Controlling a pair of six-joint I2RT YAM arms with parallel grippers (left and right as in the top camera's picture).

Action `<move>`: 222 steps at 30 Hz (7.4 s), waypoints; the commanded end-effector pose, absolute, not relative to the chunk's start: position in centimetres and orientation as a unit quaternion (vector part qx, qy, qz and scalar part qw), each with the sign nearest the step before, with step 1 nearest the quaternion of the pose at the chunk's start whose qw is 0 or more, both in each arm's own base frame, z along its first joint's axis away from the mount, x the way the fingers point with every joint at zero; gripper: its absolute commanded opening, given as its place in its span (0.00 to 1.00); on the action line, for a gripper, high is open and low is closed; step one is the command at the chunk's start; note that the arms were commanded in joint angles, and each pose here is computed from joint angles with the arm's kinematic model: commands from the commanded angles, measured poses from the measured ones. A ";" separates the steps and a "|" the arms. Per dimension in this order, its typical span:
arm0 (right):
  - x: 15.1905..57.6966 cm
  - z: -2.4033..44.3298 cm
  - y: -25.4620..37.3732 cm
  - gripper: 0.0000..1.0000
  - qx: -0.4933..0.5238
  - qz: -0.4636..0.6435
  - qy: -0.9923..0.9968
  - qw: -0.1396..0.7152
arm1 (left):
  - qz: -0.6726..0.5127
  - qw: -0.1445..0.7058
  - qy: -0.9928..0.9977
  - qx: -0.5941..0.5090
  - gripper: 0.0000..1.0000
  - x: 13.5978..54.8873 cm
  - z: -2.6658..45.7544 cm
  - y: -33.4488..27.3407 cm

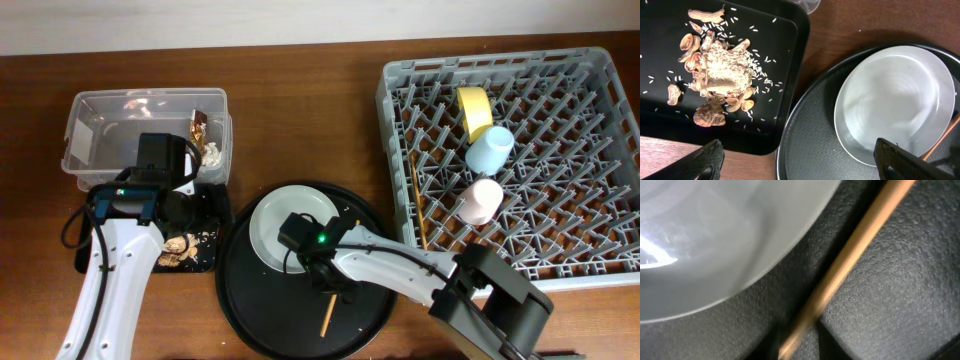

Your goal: Sort waste into correct bins and load items into the dishwasher rack

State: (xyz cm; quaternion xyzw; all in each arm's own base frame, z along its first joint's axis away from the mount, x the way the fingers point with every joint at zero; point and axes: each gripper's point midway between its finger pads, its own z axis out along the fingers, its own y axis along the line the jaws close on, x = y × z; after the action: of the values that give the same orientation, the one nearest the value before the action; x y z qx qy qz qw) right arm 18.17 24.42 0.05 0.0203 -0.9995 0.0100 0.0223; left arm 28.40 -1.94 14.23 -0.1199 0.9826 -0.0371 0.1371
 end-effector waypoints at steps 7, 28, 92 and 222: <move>22.5 4.8 21.3 0.04 0.015 -0.017 -0.999 -0.028 | -0.035 0.146 0.981 -0.123 0.95 28.4 14.7 -1.7; 31.7 14.7 8.4 0.43 0.066 -0.036 -0.991 -0.107 | -0.036 0.144 0.981 -0.123 0.95 28.4 14.7 -1.8; 33.8 15.2 15.5 0.04 0.019 -0.016 -0.986 -0.164 | 0.022 0.142 0.981 -0.131 0.95 27.9 14.6 0.2; 24.5 15.6 2.7 0.99 0.041 -0.038 -0.733 -0.678 | -0.087 0.412 0.907 -0.035 0.99 18.0 20.1 -2.5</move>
State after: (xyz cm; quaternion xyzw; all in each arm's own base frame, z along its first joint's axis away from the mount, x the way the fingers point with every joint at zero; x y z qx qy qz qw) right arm 24.46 2.82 15.79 0.0442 -0.7323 -0.0417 -0.6783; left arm 18.03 -2.31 20.20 -0.0406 0.9070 -0.0839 0.4106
